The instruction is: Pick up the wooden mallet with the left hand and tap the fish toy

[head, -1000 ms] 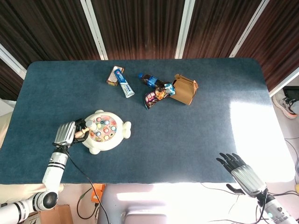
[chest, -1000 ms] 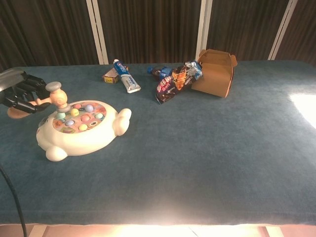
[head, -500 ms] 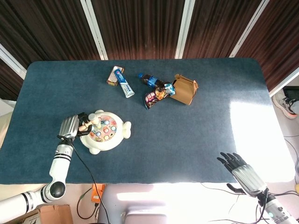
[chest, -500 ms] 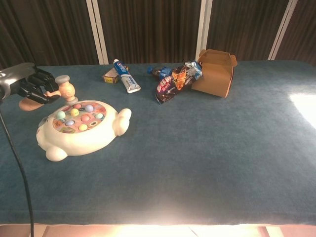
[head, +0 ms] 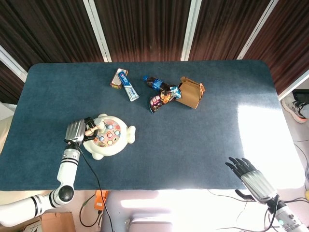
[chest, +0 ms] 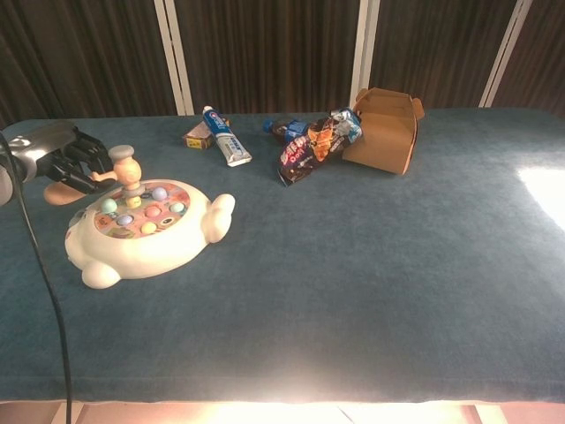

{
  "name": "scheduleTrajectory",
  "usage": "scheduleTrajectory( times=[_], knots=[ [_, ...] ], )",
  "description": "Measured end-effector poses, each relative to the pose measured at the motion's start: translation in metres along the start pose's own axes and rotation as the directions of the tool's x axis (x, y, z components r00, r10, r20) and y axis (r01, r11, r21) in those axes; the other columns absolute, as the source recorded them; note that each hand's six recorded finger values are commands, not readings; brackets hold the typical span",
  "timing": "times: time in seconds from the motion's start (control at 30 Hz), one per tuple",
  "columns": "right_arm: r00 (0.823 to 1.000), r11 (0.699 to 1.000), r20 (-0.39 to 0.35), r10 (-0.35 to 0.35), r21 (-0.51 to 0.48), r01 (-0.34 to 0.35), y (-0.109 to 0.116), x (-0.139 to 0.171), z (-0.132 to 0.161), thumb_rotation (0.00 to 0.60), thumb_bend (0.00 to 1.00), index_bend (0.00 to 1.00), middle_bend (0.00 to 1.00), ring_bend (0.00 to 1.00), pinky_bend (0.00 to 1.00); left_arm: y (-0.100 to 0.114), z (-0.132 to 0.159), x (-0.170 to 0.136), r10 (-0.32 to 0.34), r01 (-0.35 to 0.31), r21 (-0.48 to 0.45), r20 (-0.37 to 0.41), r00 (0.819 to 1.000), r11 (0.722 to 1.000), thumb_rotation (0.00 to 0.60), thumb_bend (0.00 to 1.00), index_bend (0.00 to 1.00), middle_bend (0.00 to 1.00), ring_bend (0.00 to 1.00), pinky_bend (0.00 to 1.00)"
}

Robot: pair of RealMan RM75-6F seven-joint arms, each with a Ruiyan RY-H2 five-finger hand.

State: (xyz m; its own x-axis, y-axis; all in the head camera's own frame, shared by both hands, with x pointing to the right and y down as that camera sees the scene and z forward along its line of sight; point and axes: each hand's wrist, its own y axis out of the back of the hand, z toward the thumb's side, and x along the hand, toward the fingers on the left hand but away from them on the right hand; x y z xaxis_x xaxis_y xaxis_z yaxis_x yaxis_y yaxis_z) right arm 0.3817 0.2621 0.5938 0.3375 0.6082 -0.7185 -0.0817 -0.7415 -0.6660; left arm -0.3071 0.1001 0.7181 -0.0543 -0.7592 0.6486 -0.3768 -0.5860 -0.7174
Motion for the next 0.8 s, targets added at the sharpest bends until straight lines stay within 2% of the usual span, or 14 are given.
scheduleTrajectory(
  times=[0.37,0.8],
  knots=[
    [1.000,1.000,0.001,-0.003,0.000,0.003,0.000,0.001,0.000,0.600,0.24,0.00,0.00,0.00,0.00,-0.009,-0.001,0.001,-0.010,0.010,0.032,0.001,1.000,0.999,0.600,0.71,0.77,0.65,0.65,0.69],
    [1.000,1.000,-0.003,-0.005,-0.002,0.005,0.001,0.002,0.000,0.600,0.24,0.00,0.00,0.00,0.00,0.008,0.017,0.003,0.015,-0.014,-0.074,0.015,1.000,0.997,0.600,0.71,0.77,0.65,0.65,0.69]
  ],
)
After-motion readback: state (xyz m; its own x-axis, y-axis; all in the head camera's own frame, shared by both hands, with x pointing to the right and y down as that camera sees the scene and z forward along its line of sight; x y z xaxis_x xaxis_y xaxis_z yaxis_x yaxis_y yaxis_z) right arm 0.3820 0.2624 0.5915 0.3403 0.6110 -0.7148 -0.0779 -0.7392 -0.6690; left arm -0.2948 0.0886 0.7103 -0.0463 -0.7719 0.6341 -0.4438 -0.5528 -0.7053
